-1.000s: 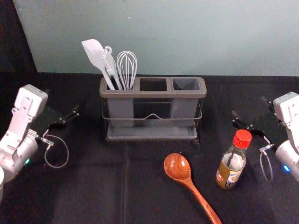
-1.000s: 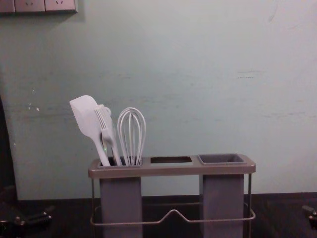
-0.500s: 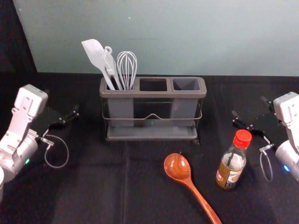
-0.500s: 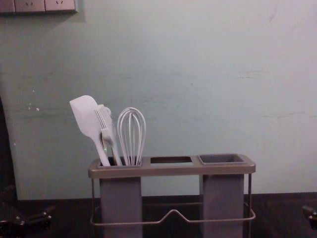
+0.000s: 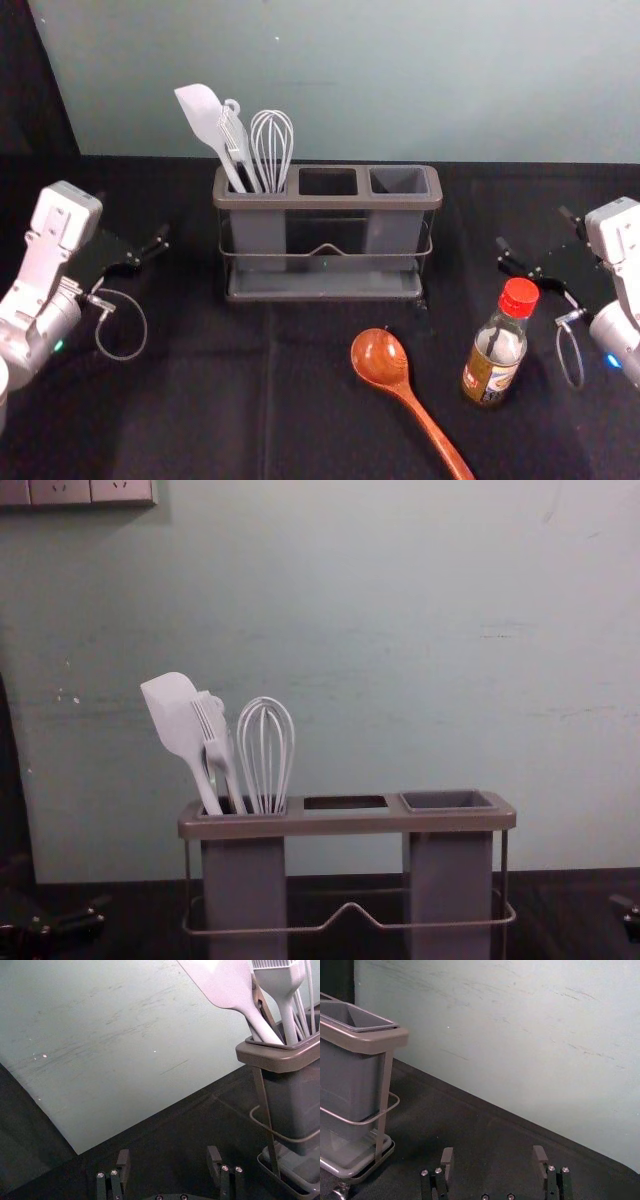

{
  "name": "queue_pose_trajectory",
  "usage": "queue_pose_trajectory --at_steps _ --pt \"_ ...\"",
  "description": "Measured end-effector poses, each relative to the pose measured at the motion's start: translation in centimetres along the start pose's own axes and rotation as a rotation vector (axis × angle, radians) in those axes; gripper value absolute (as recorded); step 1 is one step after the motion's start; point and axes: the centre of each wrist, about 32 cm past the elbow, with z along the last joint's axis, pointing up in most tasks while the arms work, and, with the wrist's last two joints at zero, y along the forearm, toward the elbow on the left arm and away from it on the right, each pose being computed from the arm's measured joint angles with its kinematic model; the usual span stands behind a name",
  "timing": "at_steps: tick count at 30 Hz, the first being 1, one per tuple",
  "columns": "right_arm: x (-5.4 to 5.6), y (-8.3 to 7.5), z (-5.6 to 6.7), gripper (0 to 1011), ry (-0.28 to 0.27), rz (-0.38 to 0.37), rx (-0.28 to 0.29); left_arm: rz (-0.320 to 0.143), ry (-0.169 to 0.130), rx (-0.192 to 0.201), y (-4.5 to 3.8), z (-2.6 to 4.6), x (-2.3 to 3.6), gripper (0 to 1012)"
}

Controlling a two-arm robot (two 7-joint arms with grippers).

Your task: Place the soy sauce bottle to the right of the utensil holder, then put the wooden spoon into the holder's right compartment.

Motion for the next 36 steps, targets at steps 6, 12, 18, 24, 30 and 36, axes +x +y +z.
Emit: queue_pose_trajectory --at_steps 6,12,18,24,30,36 --pt "0.0 0.0 0.0 1002 0.000 0.000 0.000 0.000 0.000 0.000 0.00 0.00 0.00 1005" --pt "0.0 -0.8 0.4 1002 -0.005 0.005 0.002 0.000 0.000 0.000 0.00 0.00 0.00 1005" --pt "-0.1 -2.9 0.9 1002 -0.012 0.005 0.008 0.000 0.000 0.000 0.00 0.00 0.00 1005" --pt "0.2 -6.0 1.3 1002 0.013 -0.001 0.015 0.000 0.000 0.000 0.00 0.00 0.00 1005" --pt "0.5 -8.9 1.8 1002 0.064 -0.011 0.037 0.000 0.000 0.000 0.00 0.00 0.00 1005" --pt "0.4 -11.3 2.5 1002 0.150 -0.034 0.100 0.000 0.000 0.000 0.00 0.00 0.00 1005"
